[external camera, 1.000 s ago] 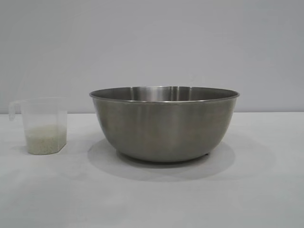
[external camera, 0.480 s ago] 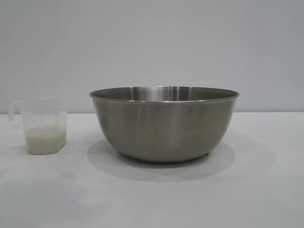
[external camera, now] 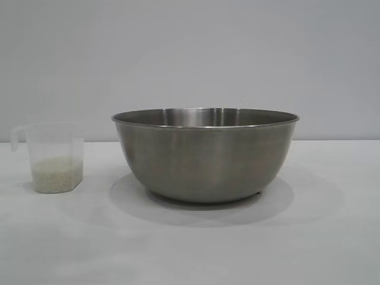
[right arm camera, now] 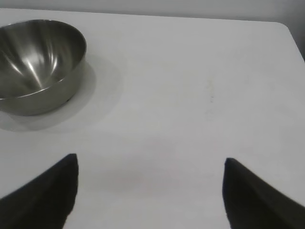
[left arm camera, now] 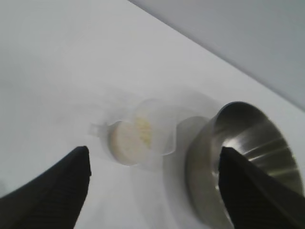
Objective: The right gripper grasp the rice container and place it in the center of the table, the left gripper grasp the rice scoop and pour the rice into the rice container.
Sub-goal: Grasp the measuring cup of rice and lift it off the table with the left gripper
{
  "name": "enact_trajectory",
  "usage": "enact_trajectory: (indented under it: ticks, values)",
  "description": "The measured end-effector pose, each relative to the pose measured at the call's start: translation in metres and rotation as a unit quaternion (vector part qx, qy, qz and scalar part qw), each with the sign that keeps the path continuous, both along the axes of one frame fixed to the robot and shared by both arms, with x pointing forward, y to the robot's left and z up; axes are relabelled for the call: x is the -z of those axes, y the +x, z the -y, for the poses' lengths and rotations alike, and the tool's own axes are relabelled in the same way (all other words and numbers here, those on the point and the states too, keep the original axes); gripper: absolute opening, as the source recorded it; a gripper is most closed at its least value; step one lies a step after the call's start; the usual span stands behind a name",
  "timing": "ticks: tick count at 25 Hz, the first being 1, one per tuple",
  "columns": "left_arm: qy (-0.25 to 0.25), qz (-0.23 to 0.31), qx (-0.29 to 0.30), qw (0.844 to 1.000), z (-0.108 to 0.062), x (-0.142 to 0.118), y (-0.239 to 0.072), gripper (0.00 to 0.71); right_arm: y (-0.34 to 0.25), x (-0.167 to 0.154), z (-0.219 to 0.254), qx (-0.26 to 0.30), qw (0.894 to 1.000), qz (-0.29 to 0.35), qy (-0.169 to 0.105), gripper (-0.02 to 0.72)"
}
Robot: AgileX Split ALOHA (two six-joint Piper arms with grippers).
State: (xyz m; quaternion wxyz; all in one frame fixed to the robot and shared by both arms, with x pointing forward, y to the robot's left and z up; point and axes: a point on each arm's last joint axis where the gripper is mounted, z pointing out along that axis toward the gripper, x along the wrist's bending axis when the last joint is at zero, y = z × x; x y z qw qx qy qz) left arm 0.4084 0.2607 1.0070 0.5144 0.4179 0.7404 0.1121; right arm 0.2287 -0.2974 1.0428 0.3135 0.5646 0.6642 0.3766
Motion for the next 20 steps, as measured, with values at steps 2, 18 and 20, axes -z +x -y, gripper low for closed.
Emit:
enact_trajectory:
  ticks: [2,18,20]
  values:
    - [-0.082,-0.012,-0.014,0.996,0.005,-0.006,0.001,0.496,0.0,0.0,0.0,0.0,1.0,0.0,0.0,0.566]
    - [-0.098,0.149,0.462,0.869,0.065,-0.076,-0.034,0.496,0.0,0.0,0.0,0.0,1.0,0.0,0.0,0.566]
    - [-0.034,0.149,0.504,0.85,0.064,-0.067,-0.039,0.496,0.0,0.0,0.0,0.0,1.0,0.0,0.0,0.566]
